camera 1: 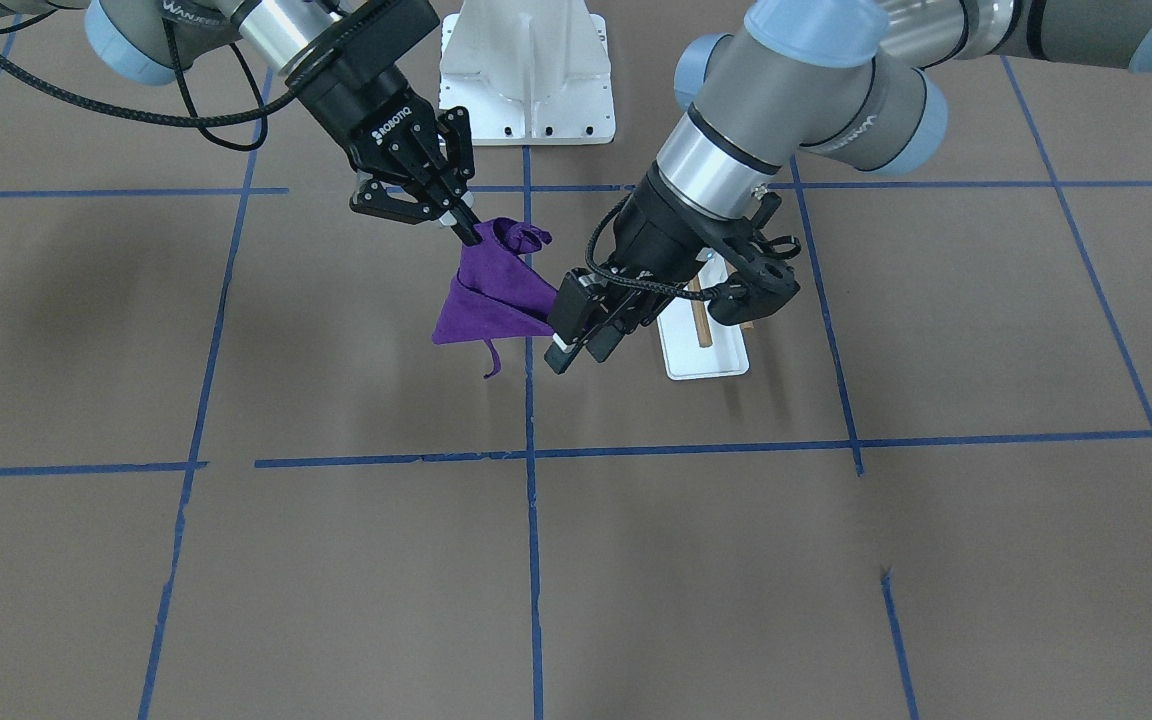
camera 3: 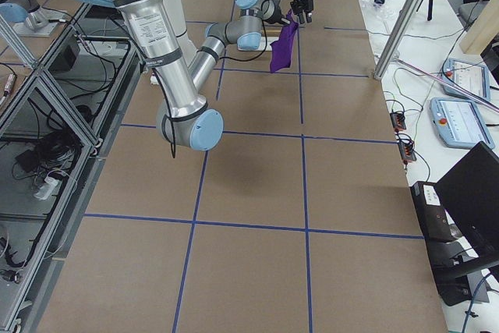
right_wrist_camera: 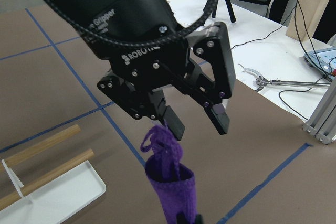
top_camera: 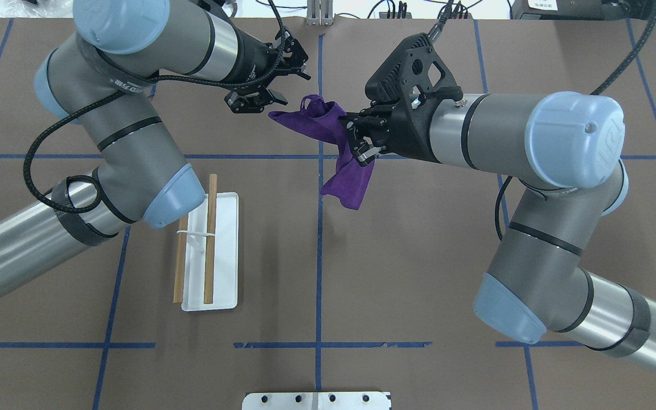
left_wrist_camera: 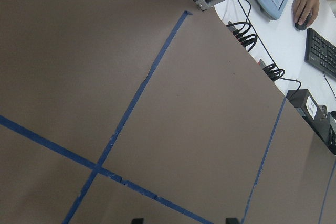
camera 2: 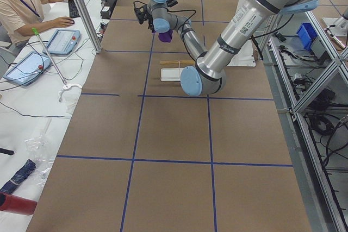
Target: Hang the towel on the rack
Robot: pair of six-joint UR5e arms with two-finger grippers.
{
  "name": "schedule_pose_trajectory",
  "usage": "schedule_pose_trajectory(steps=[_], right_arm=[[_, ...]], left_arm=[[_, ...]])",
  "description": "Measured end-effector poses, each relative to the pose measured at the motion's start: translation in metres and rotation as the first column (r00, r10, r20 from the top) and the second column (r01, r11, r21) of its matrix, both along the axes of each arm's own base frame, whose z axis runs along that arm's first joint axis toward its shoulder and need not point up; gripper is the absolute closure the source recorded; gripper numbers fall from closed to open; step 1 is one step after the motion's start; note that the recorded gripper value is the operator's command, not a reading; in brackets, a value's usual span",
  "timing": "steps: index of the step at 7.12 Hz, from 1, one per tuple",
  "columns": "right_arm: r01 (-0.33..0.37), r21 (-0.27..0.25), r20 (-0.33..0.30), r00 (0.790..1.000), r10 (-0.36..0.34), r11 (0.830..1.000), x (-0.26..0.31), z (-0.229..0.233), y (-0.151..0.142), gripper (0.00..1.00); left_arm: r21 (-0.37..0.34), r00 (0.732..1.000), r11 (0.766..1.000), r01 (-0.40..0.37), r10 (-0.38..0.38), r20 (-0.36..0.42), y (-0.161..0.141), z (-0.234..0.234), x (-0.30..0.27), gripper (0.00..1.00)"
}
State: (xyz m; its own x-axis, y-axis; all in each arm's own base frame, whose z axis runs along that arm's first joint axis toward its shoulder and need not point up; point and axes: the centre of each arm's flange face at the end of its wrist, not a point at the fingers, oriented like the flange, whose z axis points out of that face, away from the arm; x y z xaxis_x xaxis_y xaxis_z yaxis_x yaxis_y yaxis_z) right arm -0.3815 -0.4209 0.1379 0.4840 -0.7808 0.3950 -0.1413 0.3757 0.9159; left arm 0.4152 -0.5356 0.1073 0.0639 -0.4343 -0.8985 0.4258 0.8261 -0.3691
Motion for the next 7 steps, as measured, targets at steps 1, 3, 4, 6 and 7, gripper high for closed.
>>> schedule_pose_trajectory(steps=[1, 3, 4, 6, 7], right_arm=[[-0.008, 0.004, -0.01, 1.0, 0.008, 1.0, 0.002, 0.003, -0.004, 1.0], [-0.051, 0.017, -0.024, 0.998, 0.052, 0.999, 0.007, 0.005, -0.011, 1.0], [-0.064, 0.02, -0.024, 0.998, 0.065, 0.998, 0.008, 0.004, -0.013, 1.0], [-0.073, 0.025, -0.016, 0.997, 0.073, 0.997, 0.01, 0.0, -0.012, 1.0], [-0.076, 0.027, -0.013, 0.997, 0.076, 0.997, 0.011, -0.002, -0.012, 1.0]], left_arm=[[-0.005, 1.0, 1.0, -0.002, 0.002, 0.013, 0.009, -0.004, -0.005, 0.38], [-0.025, 0.999, 1.0, -0.006, 0.007, 0.038, 0.014, -0.003, -0.005, 0.38], [-0.034, 0.999, 0.999, -0.009, 0.011, 0.041, 0.015, -0.002, -0.001, 0.38], [-0.04, 0.999, 0.999, -0.014, 0.016, 0.039, 0.017, -0.004, 0.004, 0.38], [-0.04, 0.999, 0.999, -0.015, 0.016, 0.039, 0.017, -0.004, 0.005, 0.39]])
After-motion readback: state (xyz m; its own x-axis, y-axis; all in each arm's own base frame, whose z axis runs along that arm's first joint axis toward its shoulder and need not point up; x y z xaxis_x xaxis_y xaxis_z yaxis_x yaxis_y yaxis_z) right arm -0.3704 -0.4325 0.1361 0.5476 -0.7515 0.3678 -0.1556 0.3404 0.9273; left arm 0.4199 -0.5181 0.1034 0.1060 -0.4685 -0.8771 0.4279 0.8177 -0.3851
